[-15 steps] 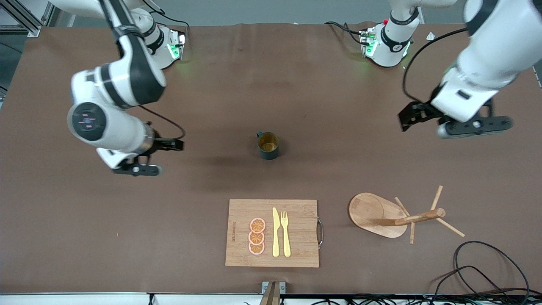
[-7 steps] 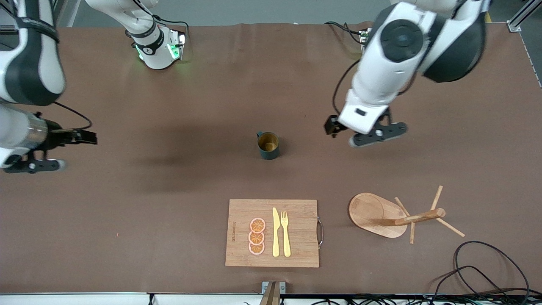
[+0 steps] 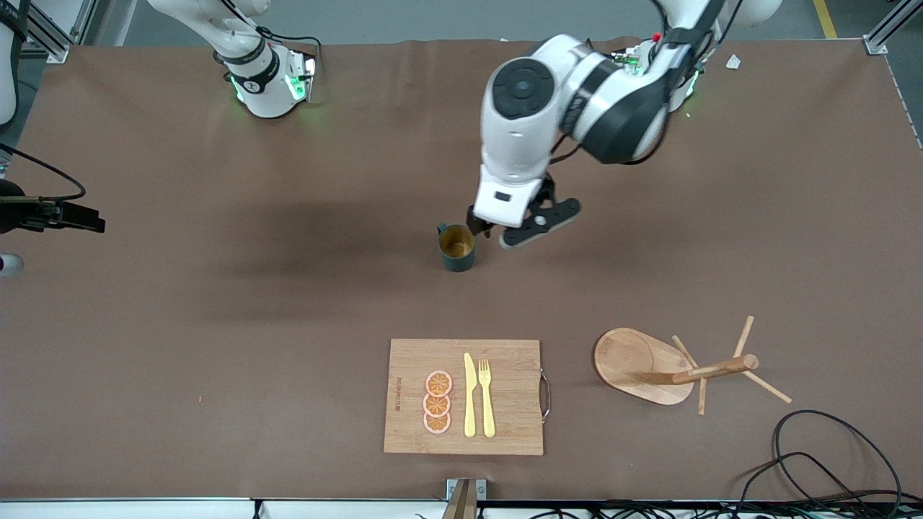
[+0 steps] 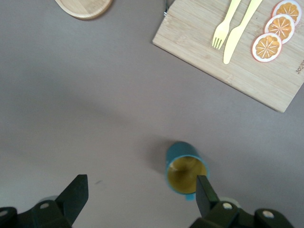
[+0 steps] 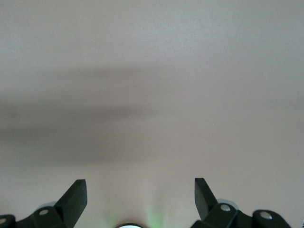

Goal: Pass cup and hang on rack
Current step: 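Release the mug and withdraw the right gripper while the left gripper approaches, then grasp the teal mug handle with the left gripper and lift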

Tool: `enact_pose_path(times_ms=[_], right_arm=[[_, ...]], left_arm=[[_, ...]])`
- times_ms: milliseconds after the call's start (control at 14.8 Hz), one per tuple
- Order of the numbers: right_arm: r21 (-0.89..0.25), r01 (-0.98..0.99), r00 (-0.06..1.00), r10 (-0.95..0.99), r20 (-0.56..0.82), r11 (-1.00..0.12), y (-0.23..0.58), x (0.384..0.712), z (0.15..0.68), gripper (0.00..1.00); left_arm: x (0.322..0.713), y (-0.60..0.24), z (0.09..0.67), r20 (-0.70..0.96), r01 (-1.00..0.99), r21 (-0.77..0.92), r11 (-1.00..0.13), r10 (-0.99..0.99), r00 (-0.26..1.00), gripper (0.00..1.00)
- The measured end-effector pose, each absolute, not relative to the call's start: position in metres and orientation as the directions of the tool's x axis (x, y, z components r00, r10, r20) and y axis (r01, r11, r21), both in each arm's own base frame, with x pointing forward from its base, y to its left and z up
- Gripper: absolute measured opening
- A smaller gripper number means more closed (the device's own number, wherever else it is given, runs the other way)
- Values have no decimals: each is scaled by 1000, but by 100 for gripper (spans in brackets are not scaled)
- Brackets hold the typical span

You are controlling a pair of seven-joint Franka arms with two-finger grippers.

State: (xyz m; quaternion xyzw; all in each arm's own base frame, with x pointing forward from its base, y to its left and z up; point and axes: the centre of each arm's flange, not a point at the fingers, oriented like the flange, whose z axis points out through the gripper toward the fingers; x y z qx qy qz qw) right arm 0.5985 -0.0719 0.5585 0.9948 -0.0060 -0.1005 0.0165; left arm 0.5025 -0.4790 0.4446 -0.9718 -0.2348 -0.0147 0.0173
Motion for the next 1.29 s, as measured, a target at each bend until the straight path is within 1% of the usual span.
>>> enact_pose_path(times_ms=[203,406,542,745,880,1015,1286], right_arm=[[25,-5,979,-10,-202,-1000,-68,600,556,100],[9,1,980,0,-198,-1000,-63,601,557,100],[4,8,981,7,-192,-1000,-58,602,558,100],[-43,7,986,14,-163,-999,-52,604,563,100],[-52,2,988,10,-156,-999,-54,602,567,100],[-52,2,989,10,-145,-999,-54,598,575,100],[-41,10,992,15,-127,-999,-51,576,591,100]], left_arm=[[477,-523,404,128,505,-55,-862,495,859,100],[440,-563,359,227,547,-82,-833,519,824,100],[414,-589,326,296,574,-68,-816,533,793,99],[383,-619,289,347,620,-6,-784,580,737,97],[375,-630,267,375,646,13,-763,603,704,93],[371,-634,241,419,671,21,-741,616,667,93],[359,-642,202,484,699,44,-714,627,610,91]])
